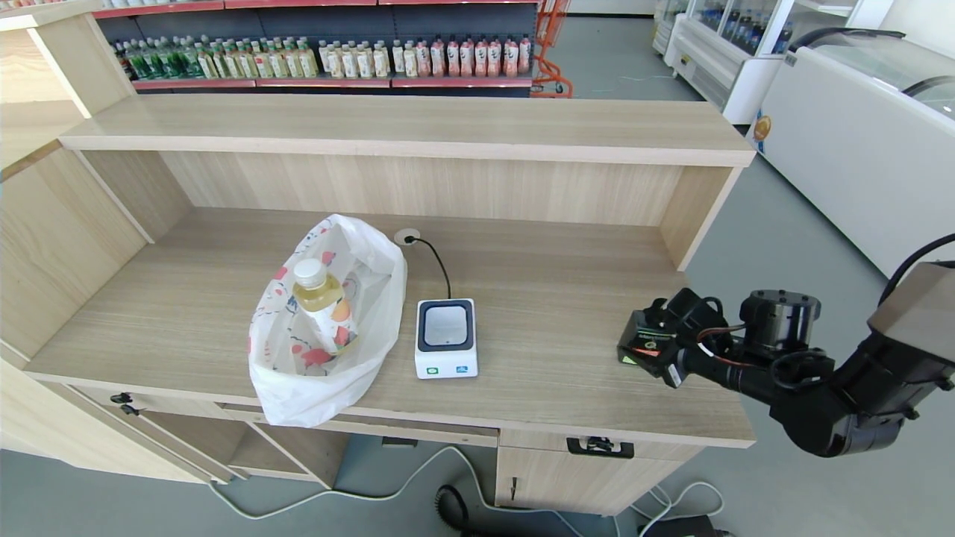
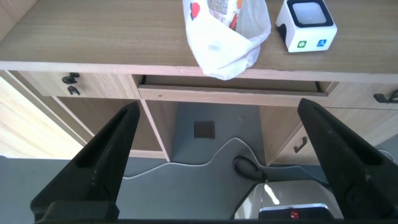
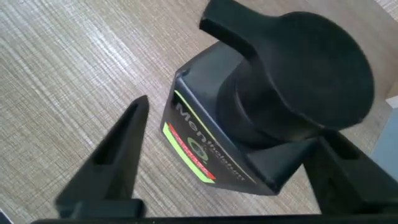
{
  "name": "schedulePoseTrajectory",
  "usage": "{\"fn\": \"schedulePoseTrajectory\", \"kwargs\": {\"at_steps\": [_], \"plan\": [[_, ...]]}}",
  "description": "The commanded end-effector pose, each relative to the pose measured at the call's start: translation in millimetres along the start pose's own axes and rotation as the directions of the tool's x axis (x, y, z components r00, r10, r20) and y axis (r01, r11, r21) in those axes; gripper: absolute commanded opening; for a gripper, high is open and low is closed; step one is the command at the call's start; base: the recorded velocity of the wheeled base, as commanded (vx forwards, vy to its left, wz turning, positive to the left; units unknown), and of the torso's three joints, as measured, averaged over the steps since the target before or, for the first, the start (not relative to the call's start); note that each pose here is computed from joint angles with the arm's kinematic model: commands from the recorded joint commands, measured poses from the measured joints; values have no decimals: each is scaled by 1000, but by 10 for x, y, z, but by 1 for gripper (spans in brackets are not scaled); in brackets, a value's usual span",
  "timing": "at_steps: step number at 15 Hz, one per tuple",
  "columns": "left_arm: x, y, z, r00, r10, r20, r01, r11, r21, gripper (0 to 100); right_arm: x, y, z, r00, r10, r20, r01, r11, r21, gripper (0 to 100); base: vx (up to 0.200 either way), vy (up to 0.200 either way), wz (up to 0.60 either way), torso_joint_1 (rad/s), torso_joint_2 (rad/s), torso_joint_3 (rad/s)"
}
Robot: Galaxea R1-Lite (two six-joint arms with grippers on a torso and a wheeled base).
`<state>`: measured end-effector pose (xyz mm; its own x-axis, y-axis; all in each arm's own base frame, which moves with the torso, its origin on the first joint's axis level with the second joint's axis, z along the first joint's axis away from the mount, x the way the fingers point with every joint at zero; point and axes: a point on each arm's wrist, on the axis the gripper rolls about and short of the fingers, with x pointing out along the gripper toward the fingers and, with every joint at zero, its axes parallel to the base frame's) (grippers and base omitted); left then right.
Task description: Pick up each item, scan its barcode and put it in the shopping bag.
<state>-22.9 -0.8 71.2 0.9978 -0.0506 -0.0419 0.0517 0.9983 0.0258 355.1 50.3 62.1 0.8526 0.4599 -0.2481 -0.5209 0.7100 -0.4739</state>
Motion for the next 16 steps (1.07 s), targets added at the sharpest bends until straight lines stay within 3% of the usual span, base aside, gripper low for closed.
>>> {"fn": "schedulePoseTrajectory", "kwargs": {"at_steps": [1, 7, 9, 11, 14, 15, 16], "plan": [[0, 0, 0, 1000, 0, 0, 0, 1000, 0, 100, 41, 1, -20, 1000, 3, 0, -3, 1000, 0, 0, 0, 0, 0, 0, 0, 0], [0, 0, 0, 1000, 0, 0, 0, 1000, 0, 100, 28, -12, 7, 1000, -6, 10, 6, 1000, -6, 0, 0, 0, 0, 0, 0, 0], [0, 0, 0, 1000, 0, 0, 0, 1000, 0, 100, -357, -145, 385, 994, -74, 86, 78, 996, -42, 0, 0, 0, 0, 0, 0, 0], [0, 0, 0, 1000, 0, 0, 0, 1000, 0, 100, -1013, -230, 579, 979, -169, 111, 179, 981, -82, 0, 0, 0, 0, 0, 0, 0], [0, 0, 0, 1000, 2, 0, -2, 1000, 0, 100, -1526, -384, 820, 940, -297, 170, 337, 889, -309, 0, 0, 0, 0, 0, 0, 0], [0, 0, 0, 1000, 0, 0, 0, 1000, 0, 100, -1690, -409, 951, 914, -332, 232, 404, 783, -472, 0, 0, 0, 0, 0, 0, 0], [0, 0, 0, 1000, 0, 0, 0, 1000, 0, 100, -1743, -409, 1025, 905, -301, 300, 423, 707, -567, 0, 0, 0, 0, 0, 0, 0]]}}
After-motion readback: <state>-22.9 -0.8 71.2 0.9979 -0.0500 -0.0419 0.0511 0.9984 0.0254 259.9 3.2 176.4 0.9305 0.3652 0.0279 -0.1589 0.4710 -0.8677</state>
